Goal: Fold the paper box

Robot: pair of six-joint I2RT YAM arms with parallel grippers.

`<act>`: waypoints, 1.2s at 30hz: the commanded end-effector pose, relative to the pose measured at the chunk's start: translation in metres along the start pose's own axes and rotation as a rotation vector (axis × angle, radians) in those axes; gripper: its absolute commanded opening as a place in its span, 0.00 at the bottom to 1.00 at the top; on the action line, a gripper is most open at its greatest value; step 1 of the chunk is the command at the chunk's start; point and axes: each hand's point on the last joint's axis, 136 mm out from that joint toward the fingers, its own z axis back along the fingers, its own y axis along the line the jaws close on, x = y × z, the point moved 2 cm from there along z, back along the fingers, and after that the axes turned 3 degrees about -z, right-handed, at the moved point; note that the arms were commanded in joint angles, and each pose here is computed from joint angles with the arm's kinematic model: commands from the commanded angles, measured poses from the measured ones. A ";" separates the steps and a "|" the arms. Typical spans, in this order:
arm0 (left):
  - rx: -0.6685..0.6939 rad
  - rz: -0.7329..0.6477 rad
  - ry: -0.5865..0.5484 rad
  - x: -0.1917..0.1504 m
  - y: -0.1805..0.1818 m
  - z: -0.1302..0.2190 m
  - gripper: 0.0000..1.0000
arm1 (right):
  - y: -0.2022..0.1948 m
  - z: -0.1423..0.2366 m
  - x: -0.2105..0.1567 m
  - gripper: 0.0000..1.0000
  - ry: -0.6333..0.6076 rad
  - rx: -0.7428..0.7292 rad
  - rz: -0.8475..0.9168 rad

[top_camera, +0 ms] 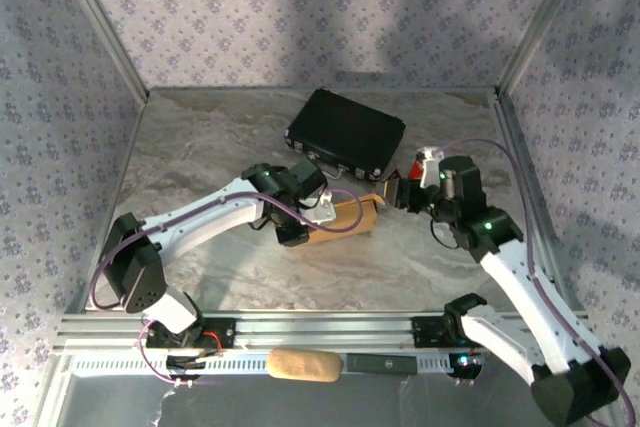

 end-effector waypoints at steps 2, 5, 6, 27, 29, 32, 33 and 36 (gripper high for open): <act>-0.158 -0.023 0.106 -0.016 -0.014 0.001 0.42 | 0.008 -0.026 -0.005 0.50 0.110 -0.020 0.219; -0.174 -0.022 0.140 -0.018 -0.010 -0.001 0.42 | 0.012 -0.031 -0.010 0.49 0.147 -0.028 0.254; -0.174 -0.025 0.146 -0.018 -0.009 -0.002 0.42 | 0.013 -0.031 -0.011 0.48 0.154 -0.030 0.259; -0.157 -0.040 0.162 -0.018 -0.001 -0.009 0.43 | 0.010 -0.037 -0.033 0.32 0.270 -0.081 0.282; -0.159 -0.041 0.163 -0.018 -0.001 -0.010 0.43 | 0.010 -0.031 -0.032 0.35 0.249 -0.085 0.280; -0.160 -0.042 0.165 -0.018 -0.001 -0.010 0.43 | 0.011 -0.022 -0.029 0.36 0.222 -0.084 0.271; -0.157 -0.044 0.166 -0.018 -0.001 -0.010 0.43 | 0.012 -0.020 -0.029 0.37 0.217 -0.080 0.269; -0.154 -0.046 0.162 -0.018 0.000 -0.010 0.43 | 0.013 -0.021 -0.033 0.38 0.232 -0.071 0.264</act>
